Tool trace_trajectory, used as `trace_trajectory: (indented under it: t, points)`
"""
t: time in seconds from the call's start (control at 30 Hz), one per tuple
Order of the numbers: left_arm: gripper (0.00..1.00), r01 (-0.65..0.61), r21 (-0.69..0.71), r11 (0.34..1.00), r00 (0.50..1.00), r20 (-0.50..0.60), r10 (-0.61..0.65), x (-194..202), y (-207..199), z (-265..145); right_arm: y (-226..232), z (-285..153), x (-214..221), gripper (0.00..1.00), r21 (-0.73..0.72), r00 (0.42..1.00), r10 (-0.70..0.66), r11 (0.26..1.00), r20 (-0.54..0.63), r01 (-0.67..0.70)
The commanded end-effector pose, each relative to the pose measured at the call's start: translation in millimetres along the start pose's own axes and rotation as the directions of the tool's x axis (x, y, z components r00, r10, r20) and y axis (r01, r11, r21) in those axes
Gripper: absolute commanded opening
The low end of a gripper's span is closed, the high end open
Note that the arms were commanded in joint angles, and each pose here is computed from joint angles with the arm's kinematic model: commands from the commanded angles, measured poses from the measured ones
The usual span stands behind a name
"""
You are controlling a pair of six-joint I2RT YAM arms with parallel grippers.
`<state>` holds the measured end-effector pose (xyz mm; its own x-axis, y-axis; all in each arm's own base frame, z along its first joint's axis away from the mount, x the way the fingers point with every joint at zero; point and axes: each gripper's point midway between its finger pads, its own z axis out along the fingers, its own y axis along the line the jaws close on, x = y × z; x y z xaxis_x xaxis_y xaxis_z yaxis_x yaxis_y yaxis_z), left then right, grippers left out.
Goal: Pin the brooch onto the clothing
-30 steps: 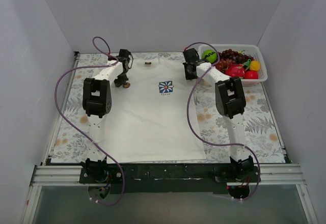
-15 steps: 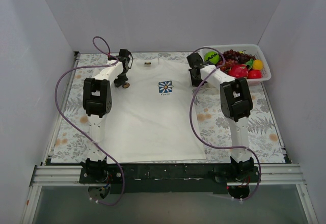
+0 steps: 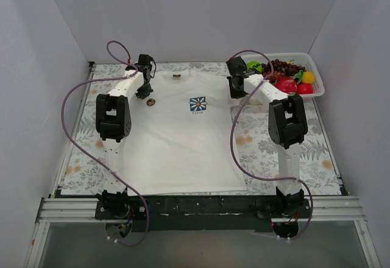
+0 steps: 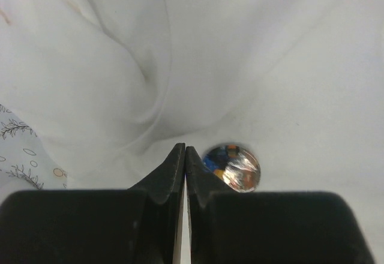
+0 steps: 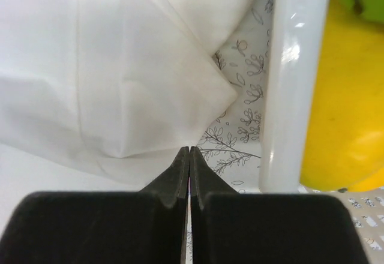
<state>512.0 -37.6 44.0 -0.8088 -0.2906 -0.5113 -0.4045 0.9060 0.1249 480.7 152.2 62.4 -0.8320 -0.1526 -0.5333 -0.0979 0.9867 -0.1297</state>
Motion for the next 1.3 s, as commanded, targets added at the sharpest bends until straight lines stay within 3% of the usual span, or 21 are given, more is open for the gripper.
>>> trace_trajectory:
  t: [0.0, 0.17, 0.3, 0.5, 0.7, 0.87, 1.27]
  points:
    - [0.00, -0.012, 0.181, 0.983, 0.992, 0.122, -0.011, -29.3, -31.7, -74.0, 6.3, -24.6, -54.1, 0.01, -0.056, 0.986, 0.035, 0.998, 0.166, -0.026]
    - [0.00, -0.106, 0.374, 0.921, 0.994, 0.077, 0.083, 25.3, -89.0, -114.6, 8.0, 18.4, -42.4, 0.01, 0.004, 0.997, 0.001, 1.000, 0.076, -0.001]
    - [0.00, -0.180, 0.480, 0.859, 0.982, 0.035, 0.186, 93.6, -112.7, -140.0, 6.4, 32.4, -25.9, 0.01, 0.041, 0.998, -0.045, 0.998, 0.032, 0.043]
    - [0.00, -0.139, 0.697, 0.704, 0.967, -0.058, 0.249, 171.3, -137.7, -191.5, 0.1, 36.1, -2.3, 0.01, 0.103, 0.992, -0.121, 0.987, -0.031, 0.123]
    - [0.00, -0.139, 0.714, 0.686, 0.932, -0.139, 0.335, 240.9, -136.4, -190.9, -11.2, 33.9, 14.6, 0.01, 0.186, 0.977, -0.180, 0.962, -0.116, 0.200]
    - [0.00, -0.170, 0.662, 0.730, 0.901, -0.196, 0.387, 284.3, -122.4, -172.7, -24.0, 31.0, 39.7, 0.01, 0.220, 0.955, -0.208, 0.942, -0.213, 0.255]
    - [0.00, -0.204, 0.640, 0.741, 0.863, -0.239, 0.444, 319.5, -97.3, -170.3, -35.3, 17.4, 90.5, 0.01, 0.213, 0.913, -0.196, 0.935, -0.357, 0.284]
